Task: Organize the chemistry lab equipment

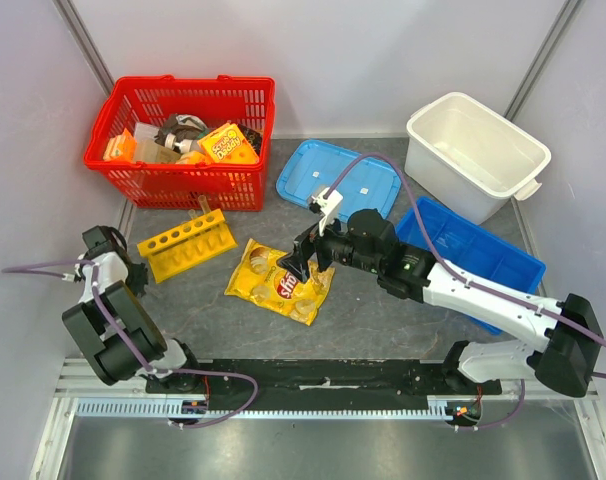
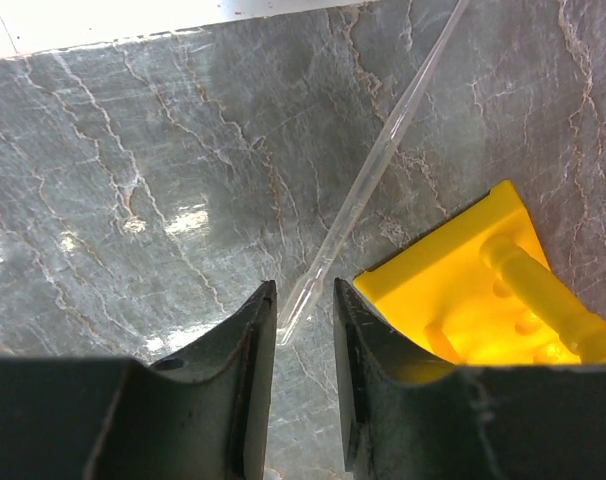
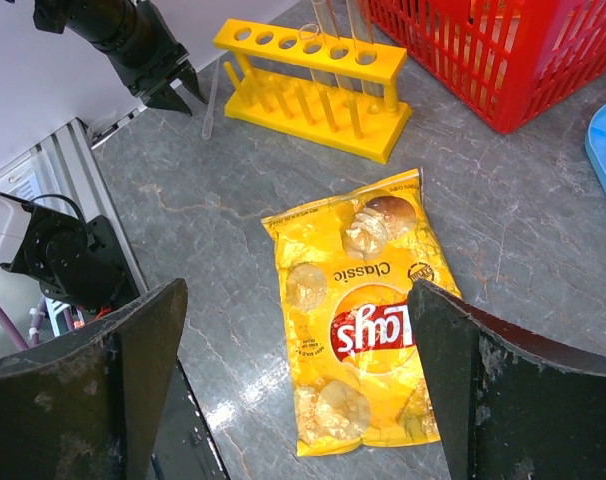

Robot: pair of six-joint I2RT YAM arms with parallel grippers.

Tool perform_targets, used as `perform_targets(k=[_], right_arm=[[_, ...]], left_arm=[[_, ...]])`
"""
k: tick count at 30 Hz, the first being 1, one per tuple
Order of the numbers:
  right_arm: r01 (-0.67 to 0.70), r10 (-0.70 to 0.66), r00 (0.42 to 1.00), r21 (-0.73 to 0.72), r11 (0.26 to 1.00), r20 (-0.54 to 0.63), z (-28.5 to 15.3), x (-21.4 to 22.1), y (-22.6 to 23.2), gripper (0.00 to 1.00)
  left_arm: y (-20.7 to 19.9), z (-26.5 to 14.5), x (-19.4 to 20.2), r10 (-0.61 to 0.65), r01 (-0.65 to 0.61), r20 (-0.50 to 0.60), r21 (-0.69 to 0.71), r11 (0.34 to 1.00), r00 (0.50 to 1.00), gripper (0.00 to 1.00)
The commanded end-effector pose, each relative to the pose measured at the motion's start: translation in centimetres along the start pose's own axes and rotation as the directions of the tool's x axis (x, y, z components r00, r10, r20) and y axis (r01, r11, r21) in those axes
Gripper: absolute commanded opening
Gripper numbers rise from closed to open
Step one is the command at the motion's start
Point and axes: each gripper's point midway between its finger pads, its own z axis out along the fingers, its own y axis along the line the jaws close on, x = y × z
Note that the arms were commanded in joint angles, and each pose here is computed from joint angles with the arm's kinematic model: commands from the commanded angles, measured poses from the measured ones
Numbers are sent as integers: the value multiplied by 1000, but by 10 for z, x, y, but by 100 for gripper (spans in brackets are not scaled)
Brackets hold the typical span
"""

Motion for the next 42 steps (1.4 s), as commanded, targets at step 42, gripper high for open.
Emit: perform_targets(k=[42], right_arm=[[-16, 18, 999, -45, 999, 46, 8, -33, 24, 98]], left_arm=[[19, -39, -14, -82, 87, 83, -52, 995, 993, 2]])
